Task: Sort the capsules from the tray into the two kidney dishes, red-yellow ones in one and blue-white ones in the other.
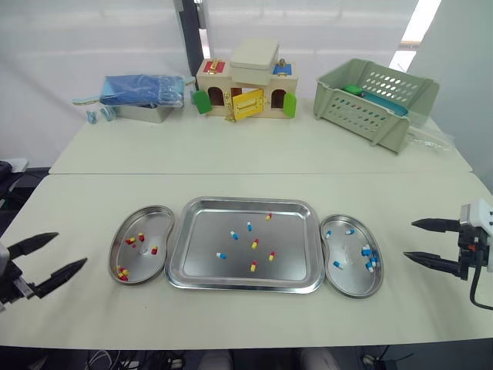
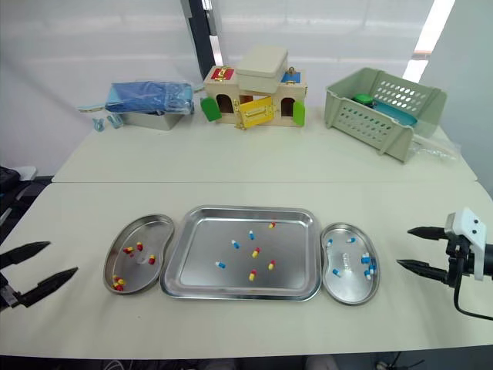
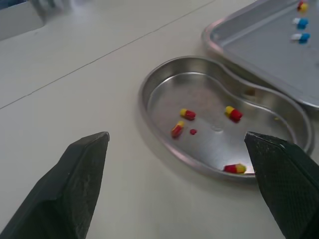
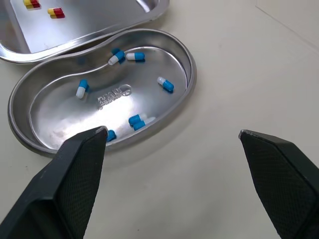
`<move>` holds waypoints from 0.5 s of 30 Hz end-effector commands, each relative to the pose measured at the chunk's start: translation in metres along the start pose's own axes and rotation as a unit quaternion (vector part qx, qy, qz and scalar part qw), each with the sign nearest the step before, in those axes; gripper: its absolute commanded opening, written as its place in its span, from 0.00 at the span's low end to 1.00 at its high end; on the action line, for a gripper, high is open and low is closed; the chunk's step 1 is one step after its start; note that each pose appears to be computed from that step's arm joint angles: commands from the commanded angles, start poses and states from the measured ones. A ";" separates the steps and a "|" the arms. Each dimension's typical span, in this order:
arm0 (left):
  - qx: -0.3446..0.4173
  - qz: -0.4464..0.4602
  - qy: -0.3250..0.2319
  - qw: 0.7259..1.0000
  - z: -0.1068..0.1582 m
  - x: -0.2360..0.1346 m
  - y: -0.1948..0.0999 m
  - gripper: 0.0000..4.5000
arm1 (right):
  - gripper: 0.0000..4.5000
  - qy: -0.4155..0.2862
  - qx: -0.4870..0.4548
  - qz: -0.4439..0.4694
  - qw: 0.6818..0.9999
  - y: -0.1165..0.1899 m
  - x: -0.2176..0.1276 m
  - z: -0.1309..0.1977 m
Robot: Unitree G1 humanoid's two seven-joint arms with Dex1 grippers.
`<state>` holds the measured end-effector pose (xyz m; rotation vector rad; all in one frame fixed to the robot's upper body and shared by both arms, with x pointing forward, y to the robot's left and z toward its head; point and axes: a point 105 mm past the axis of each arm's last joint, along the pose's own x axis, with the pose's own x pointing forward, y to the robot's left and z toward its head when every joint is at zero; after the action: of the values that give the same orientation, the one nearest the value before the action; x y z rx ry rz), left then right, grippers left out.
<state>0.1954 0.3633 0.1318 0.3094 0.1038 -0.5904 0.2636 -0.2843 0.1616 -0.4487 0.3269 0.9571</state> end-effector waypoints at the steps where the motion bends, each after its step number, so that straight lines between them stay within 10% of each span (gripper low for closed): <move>1: 0.006 -0.065 -0.072 0.995 0.006 0.007 -0.051 1.00 | 0.99 -0.041 -0.053 0.065 0.996 0.018 0.024 0.047; 15: -0.029 -0.064 -0.187 0.980 -0.007 0.017 -0.135 1.00 | 0.99 -0.045 -0.053 0.196 0.978 0.094 0.130 0.118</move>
<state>0.1358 0.2542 0.0828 0.1245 -0.1925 -0.7655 0.2630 -0.0979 0.1852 -0.4205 0.2896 1.3962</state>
